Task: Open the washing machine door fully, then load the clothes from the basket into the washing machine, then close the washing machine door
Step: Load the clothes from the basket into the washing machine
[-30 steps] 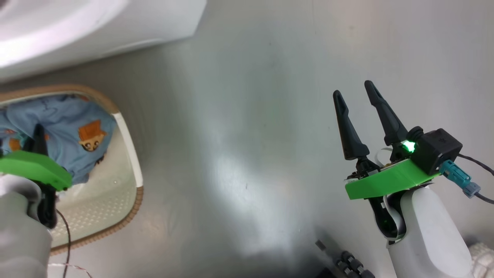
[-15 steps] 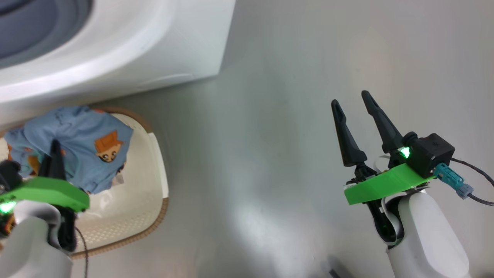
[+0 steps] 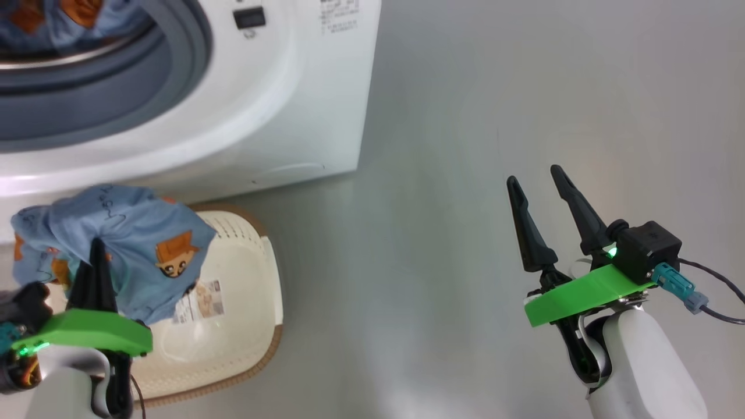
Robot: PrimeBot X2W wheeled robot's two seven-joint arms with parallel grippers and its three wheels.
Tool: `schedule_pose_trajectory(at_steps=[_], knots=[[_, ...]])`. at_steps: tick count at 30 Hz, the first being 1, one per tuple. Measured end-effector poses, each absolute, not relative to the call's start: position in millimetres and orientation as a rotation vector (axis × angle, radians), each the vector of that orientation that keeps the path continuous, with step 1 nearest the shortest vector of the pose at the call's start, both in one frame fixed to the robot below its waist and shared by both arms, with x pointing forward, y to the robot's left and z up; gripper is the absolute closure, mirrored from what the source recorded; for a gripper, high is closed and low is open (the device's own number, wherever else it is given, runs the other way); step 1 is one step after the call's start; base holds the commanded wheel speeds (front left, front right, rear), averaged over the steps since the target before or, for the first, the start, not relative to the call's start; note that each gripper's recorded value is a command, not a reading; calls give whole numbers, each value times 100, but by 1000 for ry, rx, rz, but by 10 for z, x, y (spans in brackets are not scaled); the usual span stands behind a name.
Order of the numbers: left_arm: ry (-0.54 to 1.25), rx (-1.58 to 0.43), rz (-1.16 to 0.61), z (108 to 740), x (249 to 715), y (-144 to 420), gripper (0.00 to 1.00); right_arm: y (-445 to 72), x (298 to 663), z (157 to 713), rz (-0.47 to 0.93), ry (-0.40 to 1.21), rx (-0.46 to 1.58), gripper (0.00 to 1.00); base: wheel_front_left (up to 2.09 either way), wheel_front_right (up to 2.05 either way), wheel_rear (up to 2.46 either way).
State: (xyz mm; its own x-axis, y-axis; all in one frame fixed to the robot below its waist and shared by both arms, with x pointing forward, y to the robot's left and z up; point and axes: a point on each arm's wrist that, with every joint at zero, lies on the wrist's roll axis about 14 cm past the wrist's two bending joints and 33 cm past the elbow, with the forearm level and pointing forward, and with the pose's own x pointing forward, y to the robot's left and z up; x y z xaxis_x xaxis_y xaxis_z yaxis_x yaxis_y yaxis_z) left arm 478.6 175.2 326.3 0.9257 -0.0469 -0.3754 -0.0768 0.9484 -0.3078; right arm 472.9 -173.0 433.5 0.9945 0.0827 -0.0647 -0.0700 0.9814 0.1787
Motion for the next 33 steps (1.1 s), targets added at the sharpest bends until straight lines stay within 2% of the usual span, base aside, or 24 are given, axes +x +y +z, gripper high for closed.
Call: schedule_pose_trajectory(at_steps=[11, 24, 33], knots=[[213, -262, 1, 3934, 4609, 1836, 100, -1690, 4530, 4595, 89, 29, 167, 0, 0, 0, 0], [23, -188, -10, 4667, 4186, 1887, 100, -1658, 4271, 4939, 102, -43, 144, 0, 0, 0, 0], [-46, -139, -2, 4934, 3865, 1956, 100, -1599, 4074, 5053, 117, -67, 147, 0, 0, 0, 0]])
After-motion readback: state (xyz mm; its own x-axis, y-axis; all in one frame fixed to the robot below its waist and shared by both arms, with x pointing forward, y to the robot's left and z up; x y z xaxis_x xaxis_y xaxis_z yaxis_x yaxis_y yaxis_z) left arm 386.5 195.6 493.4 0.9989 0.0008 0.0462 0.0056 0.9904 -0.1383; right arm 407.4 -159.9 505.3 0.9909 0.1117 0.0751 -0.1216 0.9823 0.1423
